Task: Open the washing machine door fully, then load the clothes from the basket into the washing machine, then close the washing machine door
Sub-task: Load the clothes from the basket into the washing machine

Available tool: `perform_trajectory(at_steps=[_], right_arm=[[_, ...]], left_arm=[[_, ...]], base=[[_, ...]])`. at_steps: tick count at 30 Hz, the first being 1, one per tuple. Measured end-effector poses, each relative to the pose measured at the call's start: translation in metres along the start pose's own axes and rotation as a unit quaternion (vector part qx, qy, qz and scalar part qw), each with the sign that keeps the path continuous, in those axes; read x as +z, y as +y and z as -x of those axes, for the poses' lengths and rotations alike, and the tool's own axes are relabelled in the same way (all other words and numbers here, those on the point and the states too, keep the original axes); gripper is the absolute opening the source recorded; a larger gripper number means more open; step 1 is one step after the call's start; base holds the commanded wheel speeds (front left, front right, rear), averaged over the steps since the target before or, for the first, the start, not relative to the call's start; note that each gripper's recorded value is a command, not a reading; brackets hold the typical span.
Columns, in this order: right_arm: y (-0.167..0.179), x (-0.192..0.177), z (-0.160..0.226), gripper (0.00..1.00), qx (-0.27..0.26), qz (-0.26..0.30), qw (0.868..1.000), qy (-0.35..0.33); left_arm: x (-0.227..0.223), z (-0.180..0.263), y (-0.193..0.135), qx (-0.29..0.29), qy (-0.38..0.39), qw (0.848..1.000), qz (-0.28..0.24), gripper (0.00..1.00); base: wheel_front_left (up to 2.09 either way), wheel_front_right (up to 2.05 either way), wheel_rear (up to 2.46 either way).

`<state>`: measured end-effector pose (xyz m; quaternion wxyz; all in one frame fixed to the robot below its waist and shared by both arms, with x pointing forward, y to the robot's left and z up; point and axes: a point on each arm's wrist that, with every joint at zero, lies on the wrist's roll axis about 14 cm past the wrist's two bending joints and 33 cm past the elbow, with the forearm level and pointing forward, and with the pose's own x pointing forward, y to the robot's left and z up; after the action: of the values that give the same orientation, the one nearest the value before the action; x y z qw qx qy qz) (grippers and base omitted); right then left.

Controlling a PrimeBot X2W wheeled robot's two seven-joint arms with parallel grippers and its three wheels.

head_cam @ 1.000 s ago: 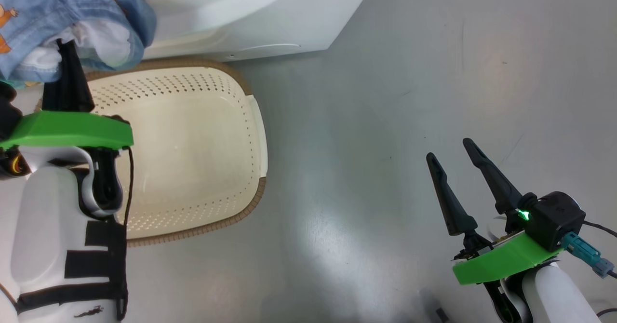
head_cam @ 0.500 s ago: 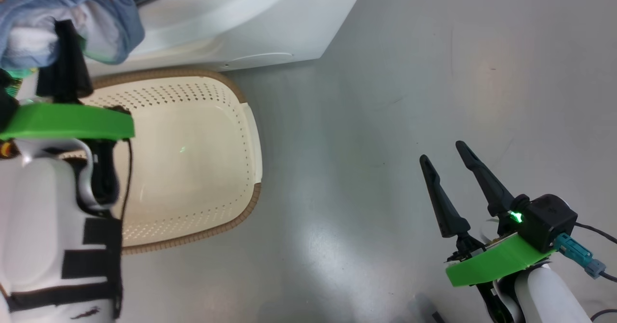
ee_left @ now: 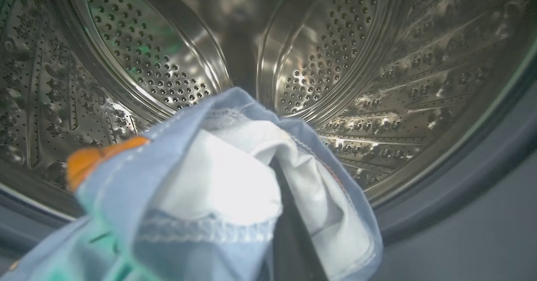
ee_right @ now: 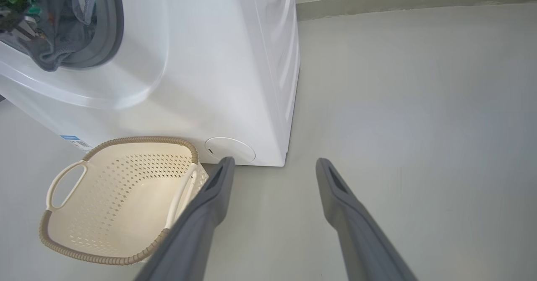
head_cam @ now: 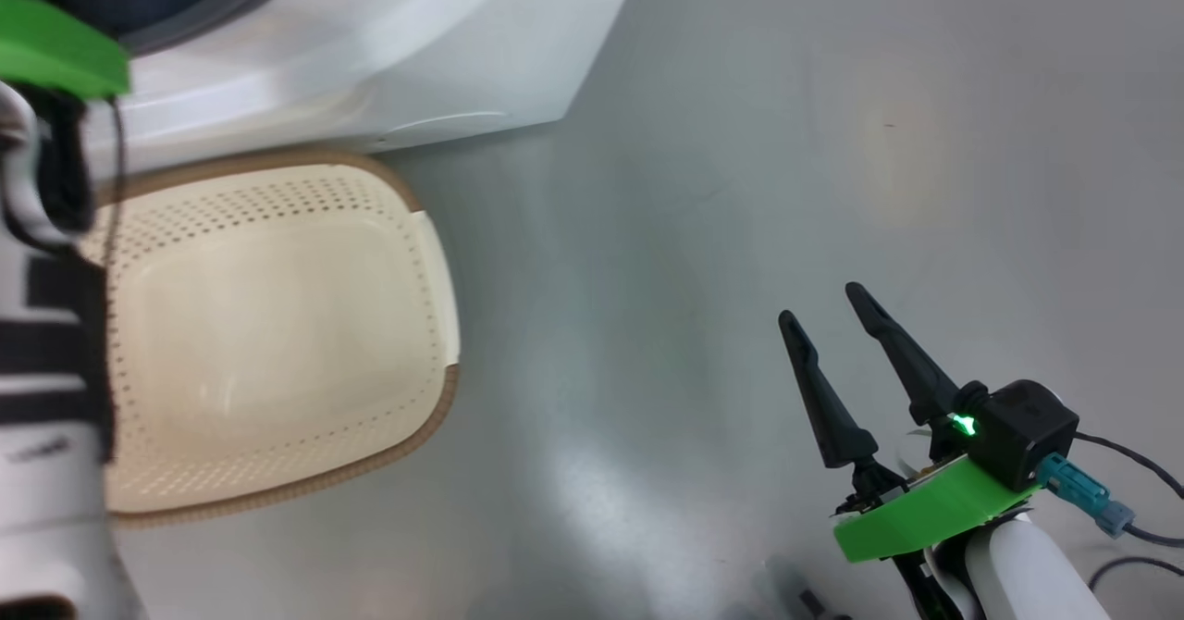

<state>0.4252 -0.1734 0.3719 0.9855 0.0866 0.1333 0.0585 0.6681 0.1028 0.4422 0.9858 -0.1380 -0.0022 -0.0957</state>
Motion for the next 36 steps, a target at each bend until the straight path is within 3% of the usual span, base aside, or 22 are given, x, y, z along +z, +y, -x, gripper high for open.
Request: perform_trajectory(at_steps=[18,31,36], right_arm=[[-0.02,-0.008,0.047,1.0,-0.058,-0.005,0.998,0.027],[-0.026,-0.016,0.059,1.0,-0.077,-0.007,0.996,0.043],[-0.027,-0.018,0.059,1.0,-0.081,-0.01,0.996,0.045]], left_arm=[[-0.015,-0.063,-0.01,-0.016,0.051,0.998,-0.044,0.0],[0.018,-0.087,-0.029,-0.047,-0.021,0.998,-0.039,0.0],[0.034,-0.091,-0.034,-0.054,-0.054,0.996,-0.036,0.11]], base=[[0.0,0.0,0.0],[0.0,0.0,0.0],[0.0,0.0,0.0]])
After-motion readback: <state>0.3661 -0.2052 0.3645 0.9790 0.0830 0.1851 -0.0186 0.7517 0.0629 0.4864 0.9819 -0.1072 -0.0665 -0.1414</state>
